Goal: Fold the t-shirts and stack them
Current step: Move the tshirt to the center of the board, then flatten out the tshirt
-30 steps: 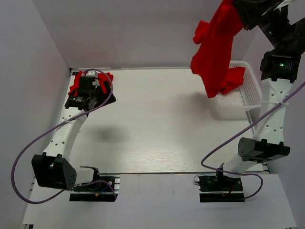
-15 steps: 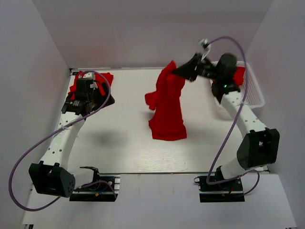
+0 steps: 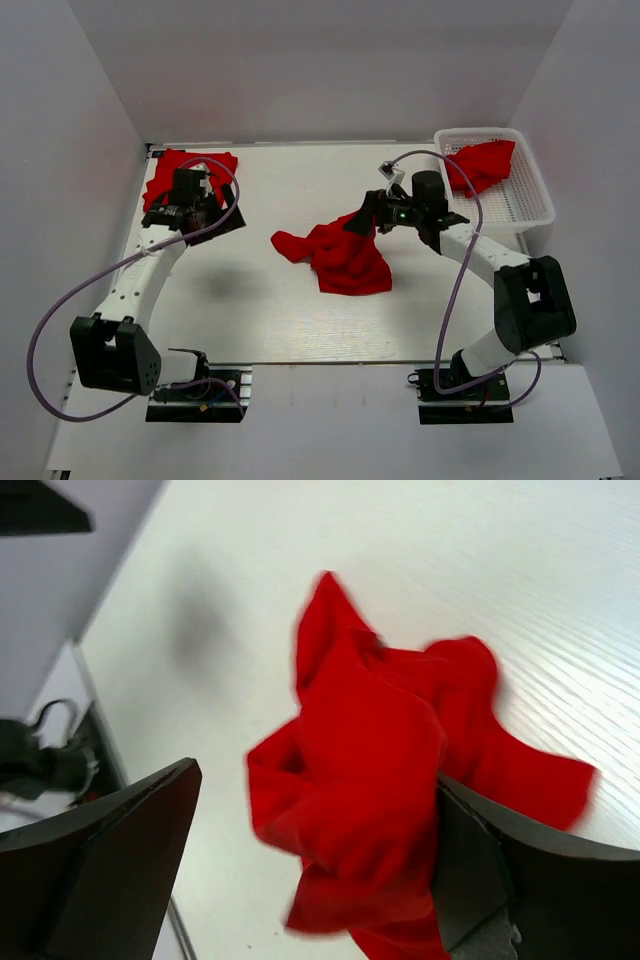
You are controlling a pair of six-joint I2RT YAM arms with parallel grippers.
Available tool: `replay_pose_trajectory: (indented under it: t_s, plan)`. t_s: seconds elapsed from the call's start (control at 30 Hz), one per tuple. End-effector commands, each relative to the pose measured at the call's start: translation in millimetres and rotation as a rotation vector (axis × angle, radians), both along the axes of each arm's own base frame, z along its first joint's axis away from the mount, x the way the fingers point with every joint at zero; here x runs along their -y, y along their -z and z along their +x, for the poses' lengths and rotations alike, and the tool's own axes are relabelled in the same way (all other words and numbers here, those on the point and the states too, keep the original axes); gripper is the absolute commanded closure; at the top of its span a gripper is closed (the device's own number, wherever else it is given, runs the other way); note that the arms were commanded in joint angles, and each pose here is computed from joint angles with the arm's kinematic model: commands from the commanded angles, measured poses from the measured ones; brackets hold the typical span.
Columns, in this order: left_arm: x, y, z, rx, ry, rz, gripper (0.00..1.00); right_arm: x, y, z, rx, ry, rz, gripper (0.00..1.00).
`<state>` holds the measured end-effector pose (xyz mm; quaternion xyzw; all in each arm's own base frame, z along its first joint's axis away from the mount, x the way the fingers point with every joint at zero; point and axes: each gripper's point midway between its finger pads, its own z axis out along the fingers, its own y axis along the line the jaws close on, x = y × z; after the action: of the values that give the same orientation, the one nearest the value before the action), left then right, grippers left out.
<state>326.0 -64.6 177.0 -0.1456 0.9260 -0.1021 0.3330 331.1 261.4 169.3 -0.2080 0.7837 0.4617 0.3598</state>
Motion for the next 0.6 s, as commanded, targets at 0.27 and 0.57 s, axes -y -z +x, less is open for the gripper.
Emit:
replay_pose_trajectory:
  t_s: [0.27, 0.57]
  plan:
    - [18, 33, 6, -0.097, 0.067, -0.033, 0.00, 88, -31, 33, 0.089, 0.528, -0.287, 0.10]
    - [41, 57, 27, -0.133, 0.153, -0.023, 0.00, 192, -18, -15, -0.067, 1.039, -0.505, 0.10]
